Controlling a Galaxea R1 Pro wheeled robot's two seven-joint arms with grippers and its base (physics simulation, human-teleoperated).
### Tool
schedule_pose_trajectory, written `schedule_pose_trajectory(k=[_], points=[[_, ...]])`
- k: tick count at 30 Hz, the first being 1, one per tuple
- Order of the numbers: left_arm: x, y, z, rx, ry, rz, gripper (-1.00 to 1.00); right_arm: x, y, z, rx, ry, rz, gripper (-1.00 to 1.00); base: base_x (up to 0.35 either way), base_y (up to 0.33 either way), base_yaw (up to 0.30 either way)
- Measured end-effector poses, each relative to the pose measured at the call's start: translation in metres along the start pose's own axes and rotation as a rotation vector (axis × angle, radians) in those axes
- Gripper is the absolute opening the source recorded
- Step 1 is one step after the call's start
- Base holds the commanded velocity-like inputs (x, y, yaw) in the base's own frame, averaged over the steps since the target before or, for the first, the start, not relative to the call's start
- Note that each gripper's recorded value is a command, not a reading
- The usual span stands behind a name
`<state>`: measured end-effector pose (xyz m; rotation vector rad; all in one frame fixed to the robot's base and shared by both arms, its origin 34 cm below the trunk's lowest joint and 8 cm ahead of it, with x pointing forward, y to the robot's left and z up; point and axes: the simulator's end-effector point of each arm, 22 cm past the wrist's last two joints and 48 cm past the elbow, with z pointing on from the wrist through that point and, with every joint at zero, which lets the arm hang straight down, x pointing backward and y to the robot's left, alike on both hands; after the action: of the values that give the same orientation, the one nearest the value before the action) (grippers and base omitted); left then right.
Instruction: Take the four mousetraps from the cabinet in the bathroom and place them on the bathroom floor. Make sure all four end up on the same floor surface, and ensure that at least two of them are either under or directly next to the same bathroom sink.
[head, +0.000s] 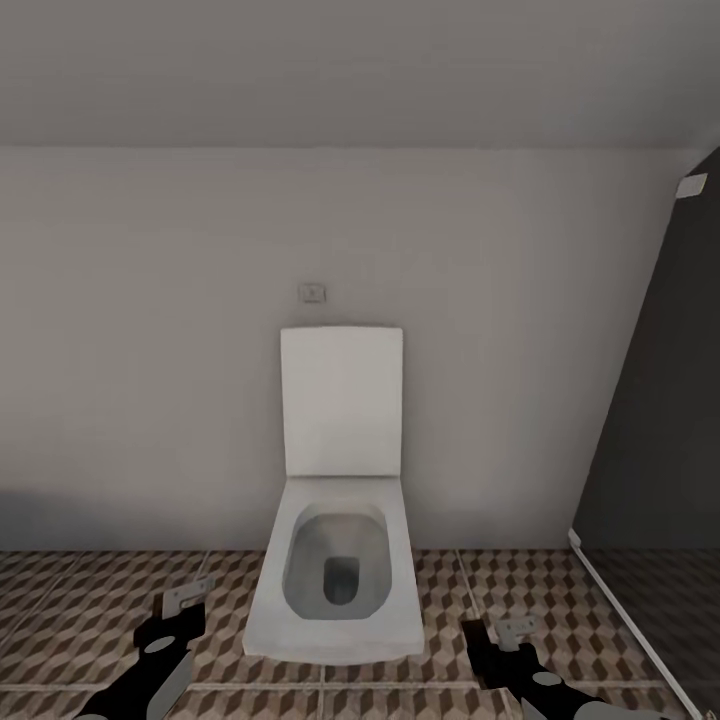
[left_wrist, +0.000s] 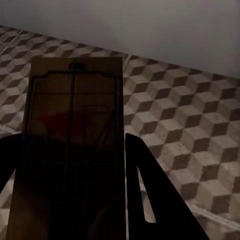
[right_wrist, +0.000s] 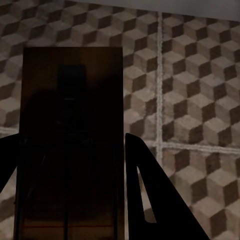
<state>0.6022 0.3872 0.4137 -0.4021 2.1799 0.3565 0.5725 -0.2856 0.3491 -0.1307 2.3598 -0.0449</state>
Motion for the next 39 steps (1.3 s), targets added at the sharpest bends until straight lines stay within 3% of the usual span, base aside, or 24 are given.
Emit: schedule_pose_trajectory(k=[28, 39], points=[[0.05, 0.001, 0.025, -0.004, -0.033, -0.01, -1.0, 0.056, 0.006, 0.032, -0.001, 0.011, 0.0, -1.0, 0.0, 0.0, 0.0], [0.072, 0.003, 0.034, -0.014, 0.0, 0.007, -1.0, 0.078, 0.008, 0.041, -0.006, 0.055, 0.001, -1.0, 0.0, 0.0, 0.0]])
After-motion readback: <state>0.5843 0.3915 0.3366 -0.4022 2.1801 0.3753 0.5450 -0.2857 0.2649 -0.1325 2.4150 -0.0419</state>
